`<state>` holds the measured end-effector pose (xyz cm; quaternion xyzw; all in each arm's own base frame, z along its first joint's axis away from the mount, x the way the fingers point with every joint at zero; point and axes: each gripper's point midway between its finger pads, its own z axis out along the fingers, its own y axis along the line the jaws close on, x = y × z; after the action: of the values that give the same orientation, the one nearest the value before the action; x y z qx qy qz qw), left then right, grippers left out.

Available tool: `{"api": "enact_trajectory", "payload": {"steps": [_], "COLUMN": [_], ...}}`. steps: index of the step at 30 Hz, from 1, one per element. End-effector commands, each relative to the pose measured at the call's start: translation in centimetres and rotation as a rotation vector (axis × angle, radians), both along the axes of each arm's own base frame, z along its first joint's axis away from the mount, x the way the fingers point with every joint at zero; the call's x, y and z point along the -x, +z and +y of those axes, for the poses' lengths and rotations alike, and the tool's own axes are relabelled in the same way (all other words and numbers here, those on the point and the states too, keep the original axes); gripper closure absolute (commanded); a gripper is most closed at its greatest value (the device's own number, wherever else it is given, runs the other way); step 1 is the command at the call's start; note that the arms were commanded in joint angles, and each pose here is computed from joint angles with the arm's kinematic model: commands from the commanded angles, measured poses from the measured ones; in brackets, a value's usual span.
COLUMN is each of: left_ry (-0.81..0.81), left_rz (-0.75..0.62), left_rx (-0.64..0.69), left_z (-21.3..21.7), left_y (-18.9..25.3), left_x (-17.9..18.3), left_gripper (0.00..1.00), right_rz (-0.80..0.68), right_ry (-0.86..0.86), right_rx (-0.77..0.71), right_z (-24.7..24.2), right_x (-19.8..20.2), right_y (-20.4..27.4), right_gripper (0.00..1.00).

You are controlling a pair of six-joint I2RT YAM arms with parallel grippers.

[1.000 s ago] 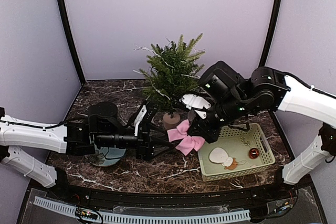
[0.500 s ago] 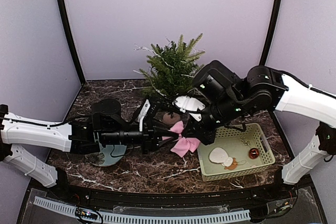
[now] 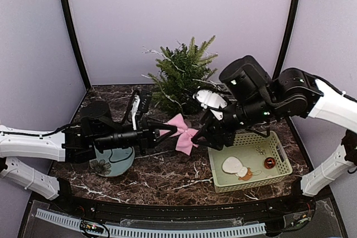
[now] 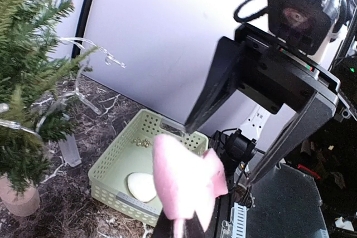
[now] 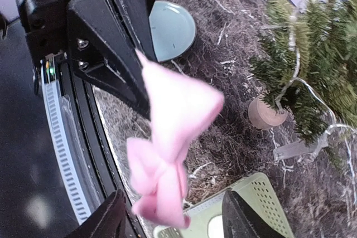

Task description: Decorate the small christmas tree

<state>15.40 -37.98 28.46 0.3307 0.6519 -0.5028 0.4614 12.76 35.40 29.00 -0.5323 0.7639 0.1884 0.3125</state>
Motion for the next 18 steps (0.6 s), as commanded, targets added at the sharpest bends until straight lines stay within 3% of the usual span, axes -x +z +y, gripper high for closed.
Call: {"api": "enact_trajectory", "payload": {"steps": [1, 8, 13, 18], "left_ry": [0.028, 0.068, 0.076, 0.086], "left_rz": [0.027, -0.013, -0.020, 0.060], "left_rx": [0.141, 0.250, 0.340, 0.401], "left_z": [2.5, 5.4, 6.9, 9.0], "left_y": [3.2, 8.3, 11.7, 12.4], "left_x": [-1.4, -4.0, -5.9, -8.7], "left_gripper": [1.00, 1.00, 1.00, 1.00], "right_rz": [-0.068, -0.121, -0.139, -0.140], "right_ry": [-0.041, -0.123, -0.222, -0.274], "right_rx": [-0.203, -0.394, -0.429, -0.455], "right_z": [-0.1, -2.2, -3.4, -3.7], "right_x": [-0.4, -1.8, -4.1, -5.6], "right_y": [4.9, 9.0, 9.3, 9.2], "right_gripper": [0.32, 0.26, 0.25, 0.26]}}
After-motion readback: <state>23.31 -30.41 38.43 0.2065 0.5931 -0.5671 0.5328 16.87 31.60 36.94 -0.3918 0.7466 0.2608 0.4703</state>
